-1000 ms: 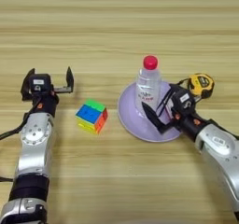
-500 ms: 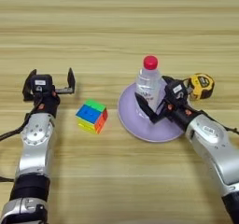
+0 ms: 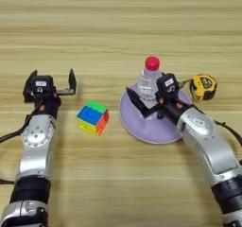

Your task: Move the objects on the table

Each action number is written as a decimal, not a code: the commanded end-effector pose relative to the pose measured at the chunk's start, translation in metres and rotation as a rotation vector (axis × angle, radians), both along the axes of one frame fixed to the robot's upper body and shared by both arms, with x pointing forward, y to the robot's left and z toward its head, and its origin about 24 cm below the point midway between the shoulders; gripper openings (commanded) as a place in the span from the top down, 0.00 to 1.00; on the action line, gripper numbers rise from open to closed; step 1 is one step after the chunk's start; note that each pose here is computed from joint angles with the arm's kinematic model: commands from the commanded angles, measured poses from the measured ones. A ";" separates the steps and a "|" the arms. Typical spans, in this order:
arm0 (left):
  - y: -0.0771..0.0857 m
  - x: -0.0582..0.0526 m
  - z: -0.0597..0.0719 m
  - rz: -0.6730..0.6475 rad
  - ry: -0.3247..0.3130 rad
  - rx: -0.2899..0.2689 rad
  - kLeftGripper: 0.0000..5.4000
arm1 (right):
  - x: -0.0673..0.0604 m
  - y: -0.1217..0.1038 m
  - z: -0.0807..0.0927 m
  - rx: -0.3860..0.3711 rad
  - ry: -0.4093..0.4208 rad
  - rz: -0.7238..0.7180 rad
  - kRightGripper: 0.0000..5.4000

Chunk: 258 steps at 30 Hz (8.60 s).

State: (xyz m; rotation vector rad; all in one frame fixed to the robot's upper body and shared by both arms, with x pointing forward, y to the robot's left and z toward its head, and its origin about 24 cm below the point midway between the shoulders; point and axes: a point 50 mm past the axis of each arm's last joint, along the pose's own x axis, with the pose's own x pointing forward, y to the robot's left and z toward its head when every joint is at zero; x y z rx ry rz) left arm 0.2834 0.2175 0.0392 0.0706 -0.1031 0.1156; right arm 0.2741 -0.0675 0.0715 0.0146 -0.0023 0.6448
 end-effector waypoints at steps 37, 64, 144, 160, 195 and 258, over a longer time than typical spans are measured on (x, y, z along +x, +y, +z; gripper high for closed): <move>0.000 -0.001 0.001 0.005 -0.002 0.012 0.00 | 0.010 -0.004 0.027 0.034 -0.078 -0.052 0.40; -0.002 0.000 0.000 0.008 -0.002 0.010 0.00 | 0.016 -0.091 0.066 -0.003 -0.198 -0.294 0.40; 0.001 0.001 0.002 0.010 -0.007 0.013 0.00 | -0.013 -0.166 -0.026 -0.137 0.020 -0.572 0.01; 0.004 0.003 0.003 0.011 -0.009 0.014 0.00 | -0.036 -0.189 -0.045 -0.091 0.086 -0.654 0.01; -0.043 -0.080 0.003 -0.458 0.105 -0.105 0.00 | -0.043 -0.198 -0.041 -0.104 0.071 -0.632 0.01; -0.050 -0.066 -0.044 -0.429 0.234 -0.084 0.22 | -0.039 -0.197 -0.038 -0.093 0.059 -0.634 0.00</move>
